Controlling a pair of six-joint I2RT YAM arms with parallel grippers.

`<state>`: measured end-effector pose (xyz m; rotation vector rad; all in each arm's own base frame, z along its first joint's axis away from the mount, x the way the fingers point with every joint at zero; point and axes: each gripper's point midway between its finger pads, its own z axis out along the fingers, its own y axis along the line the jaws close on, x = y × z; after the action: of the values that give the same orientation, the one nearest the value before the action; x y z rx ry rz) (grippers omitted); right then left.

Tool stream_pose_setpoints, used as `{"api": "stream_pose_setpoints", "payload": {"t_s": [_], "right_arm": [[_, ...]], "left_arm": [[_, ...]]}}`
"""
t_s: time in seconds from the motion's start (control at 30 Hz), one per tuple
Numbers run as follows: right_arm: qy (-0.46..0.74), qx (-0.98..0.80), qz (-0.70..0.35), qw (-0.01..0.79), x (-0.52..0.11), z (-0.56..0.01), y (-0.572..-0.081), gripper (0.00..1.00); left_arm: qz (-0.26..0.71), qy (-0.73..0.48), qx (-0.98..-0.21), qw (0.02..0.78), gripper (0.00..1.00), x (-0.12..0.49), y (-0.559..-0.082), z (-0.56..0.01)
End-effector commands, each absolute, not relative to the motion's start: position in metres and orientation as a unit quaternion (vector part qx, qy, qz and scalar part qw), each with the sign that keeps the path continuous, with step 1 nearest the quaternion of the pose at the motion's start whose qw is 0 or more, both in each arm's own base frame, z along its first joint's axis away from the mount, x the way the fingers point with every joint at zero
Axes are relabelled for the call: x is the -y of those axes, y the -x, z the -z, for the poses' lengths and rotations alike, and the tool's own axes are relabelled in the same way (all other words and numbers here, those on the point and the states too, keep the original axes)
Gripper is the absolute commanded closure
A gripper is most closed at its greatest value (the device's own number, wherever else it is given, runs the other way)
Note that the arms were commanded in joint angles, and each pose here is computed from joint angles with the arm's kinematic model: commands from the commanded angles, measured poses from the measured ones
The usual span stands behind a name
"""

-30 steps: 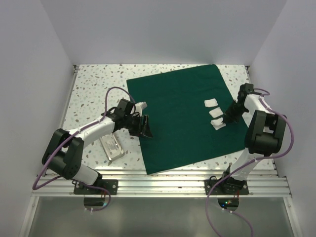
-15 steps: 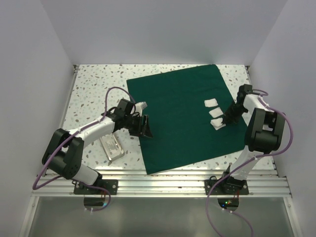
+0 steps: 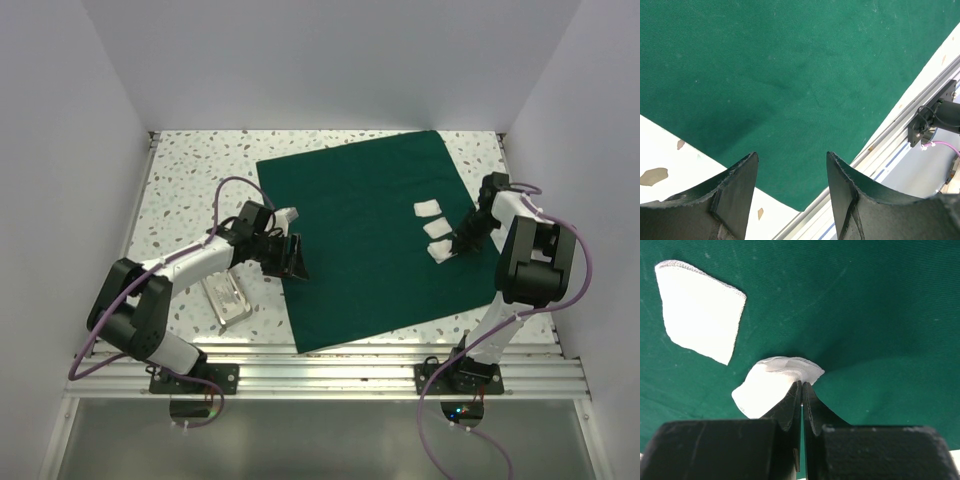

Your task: Prepare the surgical pack

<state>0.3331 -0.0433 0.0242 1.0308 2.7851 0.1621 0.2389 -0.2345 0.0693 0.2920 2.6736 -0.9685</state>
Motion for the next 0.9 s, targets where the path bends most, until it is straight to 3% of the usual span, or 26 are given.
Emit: {"api": "stream_pose_setpoints", "payload": {"t_s": [0.0,0.33,0.43,0.57,0.77,0.87], "right_arm": [[-0.34,-0.934,-0.038,0.104,0.054,-0.032,-0.34,1.0],[-0.337,-0.935,-0.043,0.099,0.052,-0.03,-0.342,1.0],[-0.335,-0.936,-0.04,0.097,0.053,-0.034,-0.338,0.92],[-0.334,-0.937,-0.032,0.1,0.054,-0.045,-0.333,0.73],[-0.332,-0.938,-0.023,0.102,0.058,-0.049,-0.333,0.6],[-0.33,-0.938,-0.031,0.103,0.056,-0.045,-0.338,0.6]], "left_arm": [[0.342,-0.112,-0.92,0.157,0.39,0.237,-0.248,-0.073],[0.342,-0.11,-0.921,0.152,0.39,0.236,-0.246,-0.07],[0.344,-0.11,-0.92,0.152,0.39,0.236,-0.246,-0.071],[0.347,-0.109,-0.919,0.153,0.39,0.237,-0.246,-0.072],[0.349,-0.11,-0.918,0.153,0.4,0.237,-0.245,-0.073],[0.349,-0.11,-0.918,0.153,0.39,0.236,-0.244,-0.073]]}}
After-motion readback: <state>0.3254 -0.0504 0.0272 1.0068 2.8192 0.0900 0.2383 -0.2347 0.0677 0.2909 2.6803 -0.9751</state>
